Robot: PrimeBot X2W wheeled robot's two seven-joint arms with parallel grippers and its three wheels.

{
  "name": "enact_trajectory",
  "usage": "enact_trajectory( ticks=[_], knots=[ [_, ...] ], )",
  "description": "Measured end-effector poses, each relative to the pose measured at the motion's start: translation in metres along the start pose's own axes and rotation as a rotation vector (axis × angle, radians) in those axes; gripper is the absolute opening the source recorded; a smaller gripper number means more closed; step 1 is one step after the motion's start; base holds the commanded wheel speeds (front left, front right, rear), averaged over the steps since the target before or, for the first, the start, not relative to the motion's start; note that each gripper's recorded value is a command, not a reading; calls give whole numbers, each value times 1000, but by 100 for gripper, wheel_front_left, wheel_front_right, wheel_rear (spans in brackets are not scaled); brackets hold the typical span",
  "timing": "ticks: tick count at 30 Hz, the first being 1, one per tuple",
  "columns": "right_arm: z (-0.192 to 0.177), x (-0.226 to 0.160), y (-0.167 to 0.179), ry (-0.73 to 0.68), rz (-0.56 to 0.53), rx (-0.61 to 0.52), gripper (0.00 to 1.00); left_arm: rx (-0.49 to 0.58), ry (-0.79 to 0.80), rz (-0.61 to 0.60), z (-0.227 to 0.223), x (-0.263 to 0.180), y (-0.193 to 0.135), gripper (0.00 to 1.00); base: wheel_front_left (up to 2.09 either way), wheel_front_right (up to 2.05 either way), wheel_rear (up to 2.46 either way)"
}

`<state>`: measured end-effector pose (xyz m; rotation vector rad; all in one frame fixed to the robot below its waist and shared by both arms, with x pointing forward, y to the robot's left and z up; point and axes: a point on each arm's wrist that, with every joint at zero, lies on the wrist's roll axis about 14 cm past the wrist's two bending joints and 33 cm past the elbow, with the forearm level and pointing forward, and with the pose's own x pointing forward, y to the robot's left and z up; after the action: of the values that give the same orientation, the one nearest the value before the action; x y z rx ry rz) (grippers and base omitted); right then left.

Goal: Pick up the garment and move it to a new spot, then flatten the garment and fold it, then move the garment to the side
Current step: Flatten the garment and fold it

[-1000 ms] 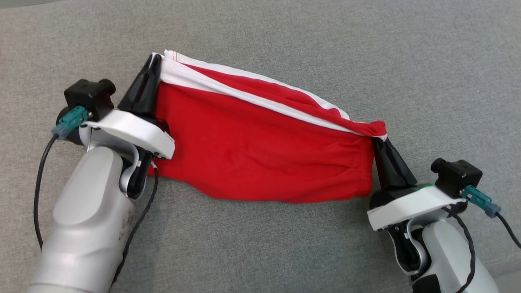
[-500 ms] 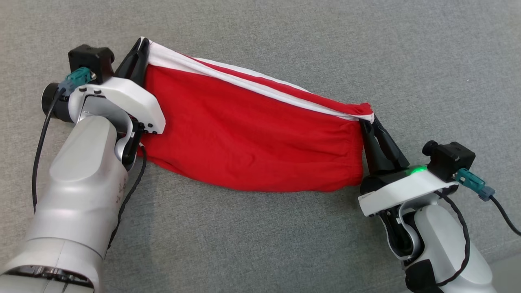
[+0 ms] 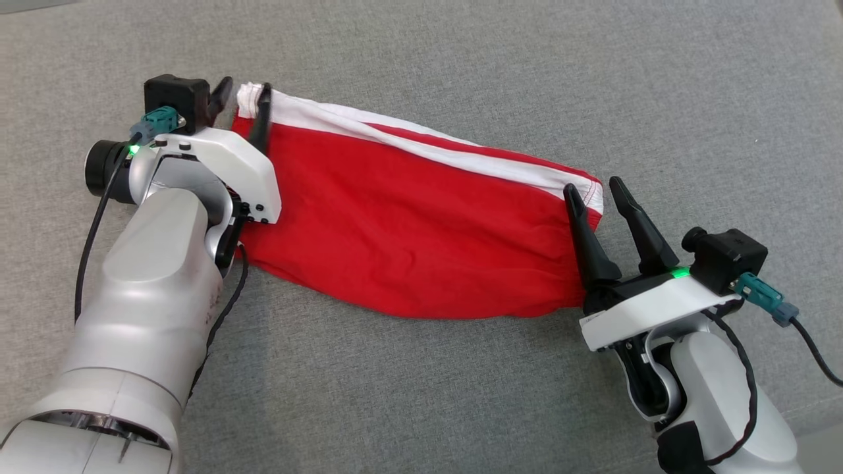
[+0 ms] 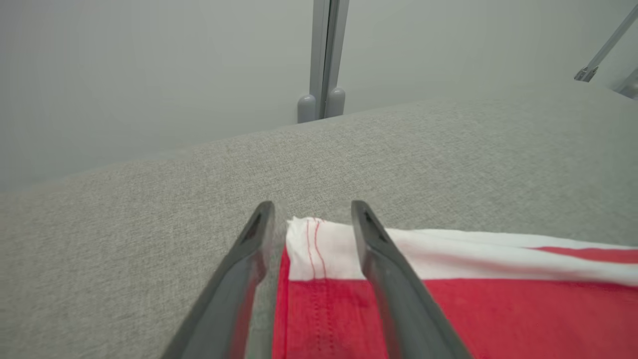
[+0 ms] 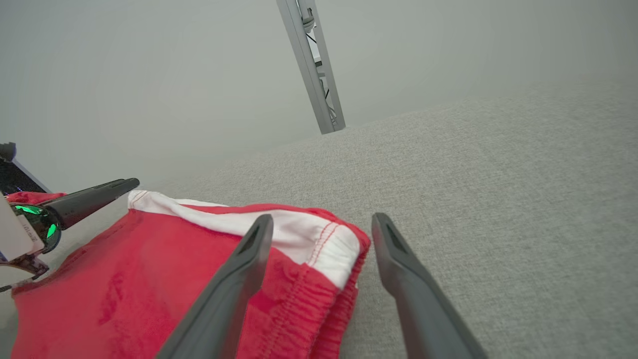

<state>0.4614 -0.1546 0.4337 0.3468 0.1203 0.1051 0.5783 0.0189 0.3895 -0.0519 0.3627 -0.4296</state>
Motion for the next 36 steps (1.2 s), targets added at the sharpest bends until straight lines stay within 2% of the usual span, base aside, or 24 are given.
enact_trajectory(
  ticks=[12,26,36],
  knots=[
    [22,-13,-6,-61,-25,-58,100,-18,-22,-16,22,-15,-9,100,0,0,0],
    [47,-47,-35,-137,-139,-88,100,-118,202,59,-31,-74,6,100,0,0,0],
    [59,-61,-42,-174,-165,-83,100,-210,343,47,-59,-87,-8,100,0,0,0]
  ],
)
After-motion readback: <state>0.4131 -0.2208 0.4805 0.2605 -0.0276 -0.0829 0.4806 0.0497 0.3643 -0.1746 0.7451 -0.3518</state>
